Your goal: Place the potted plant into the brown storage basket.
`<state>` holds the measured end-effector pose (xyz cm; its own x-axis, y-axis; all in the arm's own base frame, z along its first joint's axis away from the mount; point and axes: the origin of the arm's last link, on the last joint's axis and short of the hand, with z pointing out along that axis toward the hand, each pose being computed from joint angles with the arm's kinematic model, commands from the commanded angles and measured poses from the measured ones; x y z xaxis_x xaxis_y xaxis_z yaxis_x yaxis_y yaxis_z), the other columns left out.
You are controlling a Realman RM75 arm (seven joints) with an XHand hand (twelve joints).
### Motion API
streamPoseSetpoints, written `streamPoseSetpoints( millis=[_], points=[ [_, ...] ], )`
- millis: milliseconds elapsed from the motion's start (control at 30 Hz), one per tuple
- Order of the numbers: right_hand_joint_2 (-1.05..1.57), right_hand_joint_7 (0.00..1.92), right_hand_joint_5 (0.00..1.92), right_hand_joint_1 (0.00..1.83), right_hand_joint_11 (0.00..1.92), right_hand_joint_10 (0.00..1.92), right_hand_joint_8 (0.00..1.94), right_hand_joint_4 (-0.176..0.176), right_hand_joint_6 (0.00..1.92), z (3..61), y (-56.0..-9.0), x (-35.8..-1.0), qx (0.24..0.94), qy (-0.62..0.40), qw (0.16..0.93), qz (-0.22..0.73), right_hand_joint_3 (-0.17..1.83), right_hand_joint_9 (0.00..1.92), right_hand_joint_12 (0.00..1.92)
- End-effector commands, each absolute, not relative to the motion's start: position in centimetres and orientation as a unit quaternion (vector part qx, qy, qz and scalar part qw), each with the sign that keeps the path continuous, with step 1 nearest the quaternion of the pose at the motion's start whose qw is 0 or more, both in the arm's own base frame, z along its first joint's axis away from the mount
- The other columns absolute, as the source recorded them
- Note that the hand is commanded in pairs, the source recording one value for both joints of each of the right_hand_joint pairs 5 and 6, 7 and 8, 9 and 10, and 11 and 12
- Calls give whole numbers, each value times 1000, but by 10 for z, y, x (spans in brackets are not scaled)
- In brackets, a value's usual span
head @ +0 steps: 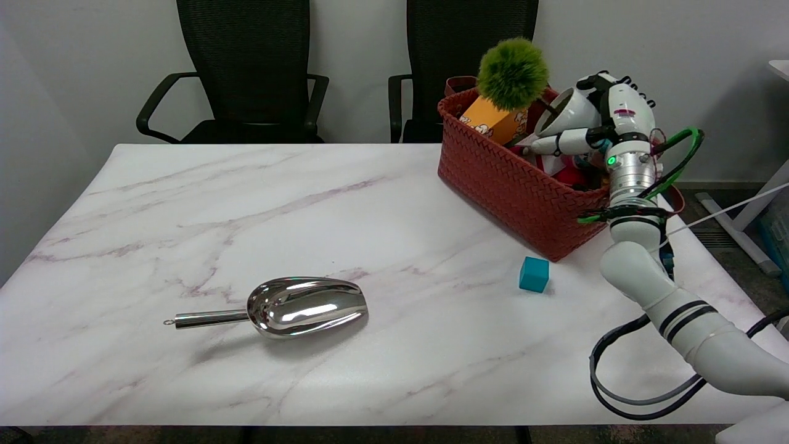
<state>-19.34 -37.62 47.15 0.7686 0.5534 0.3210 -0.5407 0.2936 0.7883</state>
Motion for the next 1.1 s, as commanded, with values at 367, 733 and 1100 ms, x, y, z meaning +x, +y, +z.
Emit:
streamPoseSetpoints(
  millis=[367, 733, 1100],
  points=[
    [377, 914, 499, 1294, 483, 798, 914, 0, 499, 464, -378, -199, 502, 29, 825, 259, -71, 798, 483],
    [43, 384, 246, 1111, 330, 355, 384, 0, 246, 463, -373, -189, 496, 26, 818, 289, -164, 355, 330],
    [339, 247, 88, 756, 236, 235, 247, 0, 88, 452, -352, -158, 480, 43, 788, 383, -70, 235, 236]
  ],
)
